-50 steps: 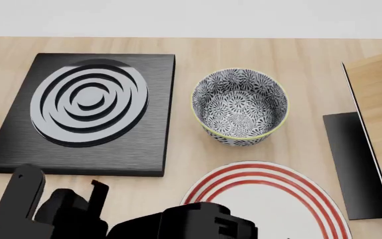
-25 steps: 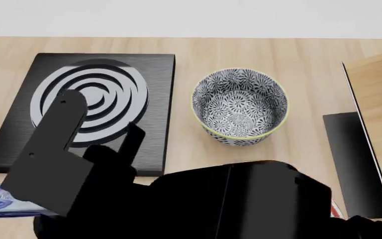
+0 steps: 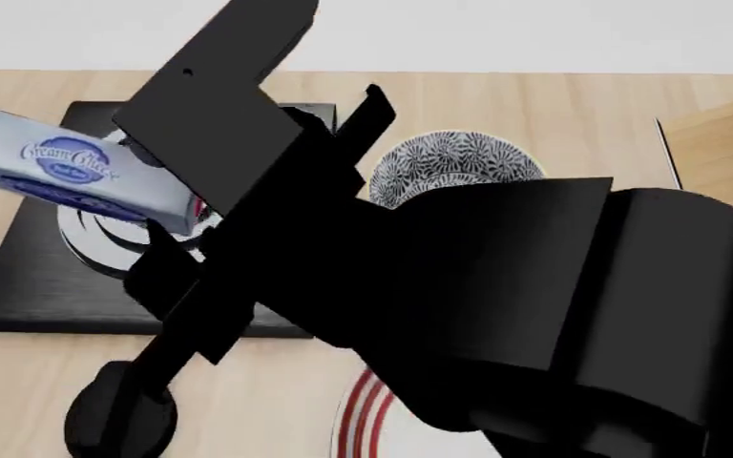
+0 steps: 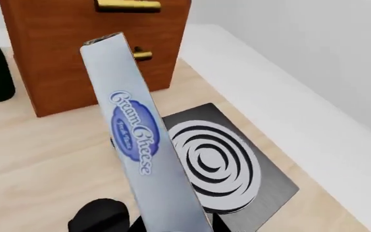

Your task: Pick up the cream cheese and put it in the bowl.

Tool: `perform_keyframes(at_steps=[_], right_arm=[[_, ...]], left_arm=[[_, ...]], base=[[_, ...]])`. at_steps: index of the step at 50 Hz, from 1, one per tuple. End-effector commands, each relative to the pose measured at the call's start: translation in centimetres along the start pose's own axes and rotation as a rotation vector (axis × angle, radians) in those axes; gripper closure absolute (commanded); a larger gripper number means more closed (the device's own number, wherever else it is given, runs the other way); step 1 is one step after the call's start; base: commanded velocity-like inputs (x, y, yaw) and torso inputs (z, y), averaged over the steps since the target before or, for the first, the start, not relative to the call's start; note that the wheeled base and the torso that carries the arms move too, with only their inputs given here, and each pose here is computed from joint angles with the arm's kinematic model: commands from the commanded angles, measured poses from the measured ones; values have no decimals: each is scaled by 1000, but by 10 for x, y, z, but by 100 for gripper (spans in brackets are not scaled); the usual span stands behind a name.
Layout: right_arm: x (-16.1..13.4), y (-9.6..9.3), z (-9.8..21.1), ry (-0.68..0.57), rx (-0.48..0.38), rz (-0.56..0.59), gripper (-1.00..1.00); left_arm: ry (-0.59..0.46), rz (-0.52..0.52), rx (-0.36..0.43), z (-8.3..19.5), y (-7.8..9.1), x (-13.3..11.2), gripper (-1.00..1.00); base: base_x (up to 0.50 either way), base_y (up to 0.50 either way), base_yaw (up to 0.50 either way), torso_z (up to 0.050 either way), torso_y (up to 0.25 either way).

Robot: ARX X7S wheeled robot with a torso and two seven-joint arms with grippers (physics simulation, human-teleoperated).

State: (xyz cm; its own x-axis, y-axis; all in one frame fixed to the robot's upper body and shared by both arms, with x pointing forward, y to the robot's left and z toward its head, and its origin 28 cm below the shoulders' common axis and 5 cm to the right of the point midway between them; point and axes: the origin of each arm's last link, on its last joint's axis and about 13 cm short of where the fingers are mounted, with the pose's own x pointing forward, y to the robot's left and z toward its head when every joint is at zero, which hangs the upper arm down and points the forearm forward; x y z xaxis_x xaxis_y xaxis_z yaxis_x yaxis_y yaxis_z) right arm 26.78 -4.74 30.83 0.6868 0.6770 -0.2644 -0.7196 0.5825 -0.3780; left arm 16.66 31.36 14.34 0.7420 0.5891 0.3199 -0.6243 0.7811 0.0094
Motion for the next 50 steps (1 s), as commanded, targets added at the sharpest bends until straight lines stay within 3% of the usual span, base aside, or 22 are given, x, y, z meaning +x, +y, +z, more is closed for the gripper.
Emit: perform_keyframes(at_steps=[1,35,41,50], right_arm=[[-11,-27,9,-48,83,-159,100],[-34,-77,19,-82,351,-490,100],[-36,-83,19,-67,405,-534,100],[-34,-82,10,-39,421,-592,100]], left_arm=[[0,0,0,0,0,0,-100],[5,4,6,1,1,0,-100],[5,4,5,1,1,0,-100],[3,6,3,1,1,0,-100]], base=[[0,0,0,0,0],[0,0,0,0,0],[0,0,0,0,0],[0,0,0,0,0]])
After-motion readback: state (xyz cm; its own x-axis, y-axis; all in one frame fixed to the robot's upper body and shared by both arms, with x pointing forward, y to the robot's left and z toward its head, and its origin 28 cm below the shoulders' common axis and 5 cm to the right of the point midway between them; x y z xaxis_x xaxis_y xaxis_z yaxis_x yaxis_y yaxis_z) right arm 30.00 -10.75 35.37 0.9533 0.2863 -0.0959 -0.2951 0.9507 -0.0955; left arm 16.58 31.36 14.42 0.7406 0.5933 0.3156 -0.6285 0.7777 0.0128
